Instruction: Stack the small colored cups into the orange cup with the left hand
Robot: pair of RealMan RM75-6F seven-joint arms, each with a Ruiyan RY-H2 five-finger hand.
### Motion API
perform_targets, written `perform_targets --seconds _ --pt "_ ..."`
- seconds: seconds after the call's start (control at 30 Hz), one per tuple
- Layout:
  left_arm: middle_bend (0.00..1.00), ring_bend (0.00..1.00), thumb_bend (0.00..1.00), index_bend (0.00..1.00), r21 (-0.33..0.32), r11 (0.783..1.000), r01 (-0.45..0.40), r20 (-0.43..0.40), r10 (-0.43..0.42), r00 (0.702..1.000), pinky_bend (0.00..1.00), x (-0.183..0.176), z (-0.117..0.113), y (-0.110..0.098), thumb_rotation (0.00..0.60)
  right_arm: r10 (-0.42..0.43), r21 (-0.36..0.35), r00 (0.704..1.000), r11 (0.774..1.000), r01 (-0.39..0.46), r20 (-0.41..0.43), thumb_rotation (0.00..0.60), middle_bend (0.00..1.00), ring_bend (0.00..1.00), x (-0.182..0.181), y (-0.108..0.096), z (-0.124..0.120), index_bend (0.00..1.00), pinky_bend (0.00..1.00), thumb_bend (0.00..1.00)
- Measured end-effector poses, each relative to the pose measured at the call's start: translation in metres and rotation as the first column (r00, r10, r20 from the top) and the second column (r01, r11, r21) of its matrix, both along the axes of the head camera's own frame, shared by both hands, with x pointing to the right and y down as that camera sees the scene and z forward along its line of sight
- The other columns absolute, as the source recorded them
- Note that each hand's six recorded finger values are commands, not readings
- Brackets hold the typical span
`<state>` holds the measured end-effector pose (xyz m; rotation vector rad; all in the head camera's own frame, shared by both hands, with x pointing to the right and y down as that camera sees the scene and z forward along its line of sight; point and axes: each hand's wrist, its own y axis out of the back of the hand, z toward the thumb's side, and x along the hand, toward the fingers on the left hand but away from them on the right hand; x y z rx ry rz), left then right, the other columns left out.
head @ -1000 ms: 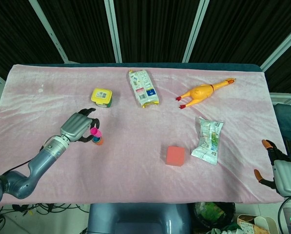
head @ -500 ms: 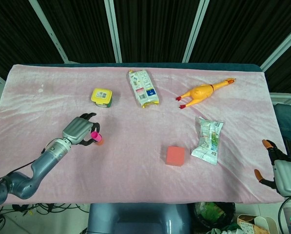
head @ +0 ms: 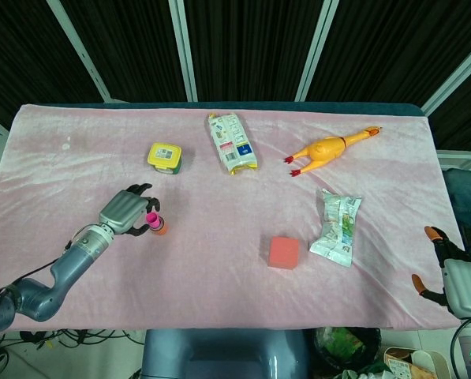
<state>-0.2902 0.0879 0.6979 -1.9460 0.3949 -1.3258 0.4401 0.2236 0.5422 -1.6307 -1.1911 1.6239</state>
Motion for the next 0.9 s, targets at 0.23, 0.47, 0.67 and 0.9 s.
perform_targets --seconds 0.23,0.47,0.67,0.9 --pt "0.17 0.00 0.13 0.07 0.030 1.000 0.000 0.014 -0.001 1.000 0.12 -0.003 -0.004 -0.001 0.600 0.002 -0.003 1.000 1.000 -0.002 -0.005 0.600 0.06 0.16 0.001 0.000 0.000 0.03 0.21 0.26" --pt "0.14 0.00 0.13 0.07 0.122 0.992 0.034 -0.017 -0.033 0.999 0.12 -0.013 -0.037 -0.004 0.600 -0.002 0.001 1.000 1.000 0.002 -0.007 0.600 0.06 0.16 0.000 0.000 0.000 0.03 0.21 0.26" --pt "0.13 0.00 0.13 0.07 0.212 0.973 0.092 -0.020 -0.090 0.996 0.12 -0.042 -0.083 0.009 0.600 -0.016 0.017 1.000 1.000 0.016 -0.014 0.600 0.06 0.16 -0.001 -0.002 -0.002 0.03 0.21 0.26" --pt "0.12 0.00 0.13 0.07 0.250 0.949 0.192 0.023 -0.204 0.979 0.10 -0.096 -0.132 0.062 0.600 -0.048 0.063 0.998 0.997 0.050 -0.038 0.600 0.06 0.16 -0.002 -0.005 -0.006 0.03 0.21 0.26"
